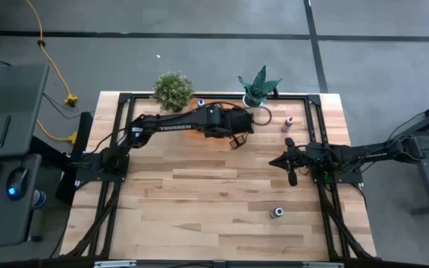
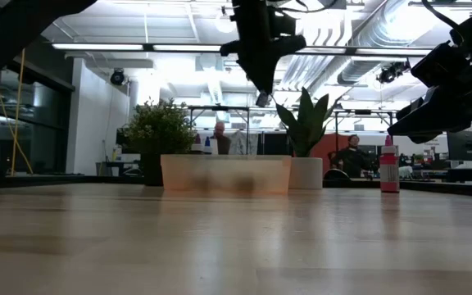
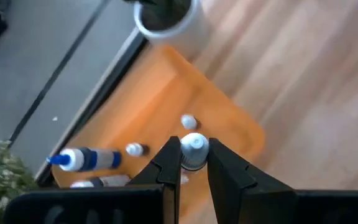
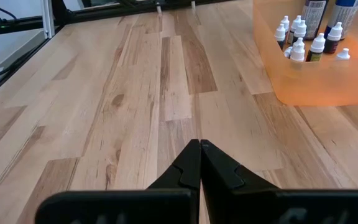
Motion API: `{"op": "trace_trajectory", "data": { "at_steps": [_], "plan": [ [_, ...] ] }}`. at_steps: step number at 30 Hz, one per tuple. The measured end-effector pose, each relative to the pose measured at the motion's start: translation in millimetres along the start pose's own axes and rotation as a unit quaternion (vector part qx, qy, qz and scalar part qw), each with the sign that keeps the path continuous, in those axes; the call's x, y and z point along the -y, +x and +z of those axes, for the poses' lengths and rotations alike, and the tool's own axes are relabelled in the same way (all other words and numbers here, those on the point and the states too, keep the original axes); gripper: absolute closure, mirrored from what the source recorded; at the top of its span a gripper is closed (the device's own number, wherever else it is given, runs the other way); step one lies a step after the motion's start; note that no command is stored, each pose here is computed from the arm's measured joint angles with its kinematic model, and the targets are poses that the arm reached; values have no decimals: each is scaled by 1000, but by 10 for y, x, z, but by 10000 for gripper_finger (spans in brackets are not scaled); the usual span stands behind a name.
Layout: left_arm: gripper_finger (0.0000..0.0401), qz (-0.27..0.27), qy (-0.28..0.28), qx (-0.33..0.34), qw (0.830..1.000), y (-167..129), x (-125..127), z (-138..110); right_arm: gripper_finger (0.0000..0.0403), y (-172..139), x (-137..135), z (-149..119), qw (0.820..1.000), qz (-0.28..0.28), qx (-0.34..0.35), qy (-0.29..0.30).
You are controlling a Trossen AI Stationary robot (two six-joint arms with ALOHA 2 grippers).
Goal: Pick & Place food coloring
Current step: Put the small violet bottle into the bin
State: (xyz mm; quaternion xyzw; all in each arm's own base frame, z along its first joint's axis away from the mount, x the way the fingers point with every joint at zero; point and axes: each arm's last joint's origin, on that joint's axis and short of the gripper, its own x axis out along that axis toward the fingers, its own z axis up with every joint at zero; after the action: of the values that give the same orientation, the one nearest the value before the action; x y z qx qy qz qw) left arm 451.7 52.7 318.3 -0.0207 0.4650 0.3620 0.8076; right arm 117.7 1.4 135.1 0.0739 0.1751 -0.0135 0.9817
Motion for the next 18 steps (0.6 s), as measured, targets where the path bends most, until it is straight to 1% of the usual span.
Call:
{"op": "trace_trajectory", "data": {
  "at_steps": [3, 6, 10, 12, 15, 18],
  "plan": [
    [355, 16, -23, 18, 999, 52, -81, 65, 402, 0, 0, 0, 1000, 0, 0, 0],
    [355, 38, -64, 33, 997, 105, -167, 119, 402, 0, 0, 0, 1000, 0, 0, 0],
    [355, 42, -125, 44, 990, 166, -267, 176, 402, 0, 0, 0, 1000, 0, 0, 0],
    [355, 52, -141, 47, 988, 178, -341, 195, 402, 0, 0, 1, 1000, 0, 0, 0],
    [355, 81, -171, 59, 980, 201, -434, 219, 402, 0, 0, 0, 1000, 0, 0, 0],
    [355, 88, -203, 68, 973, 196, -523, 247, 402, 0, 0, 0, 1000, 0, 0, 0]
  ]
}}
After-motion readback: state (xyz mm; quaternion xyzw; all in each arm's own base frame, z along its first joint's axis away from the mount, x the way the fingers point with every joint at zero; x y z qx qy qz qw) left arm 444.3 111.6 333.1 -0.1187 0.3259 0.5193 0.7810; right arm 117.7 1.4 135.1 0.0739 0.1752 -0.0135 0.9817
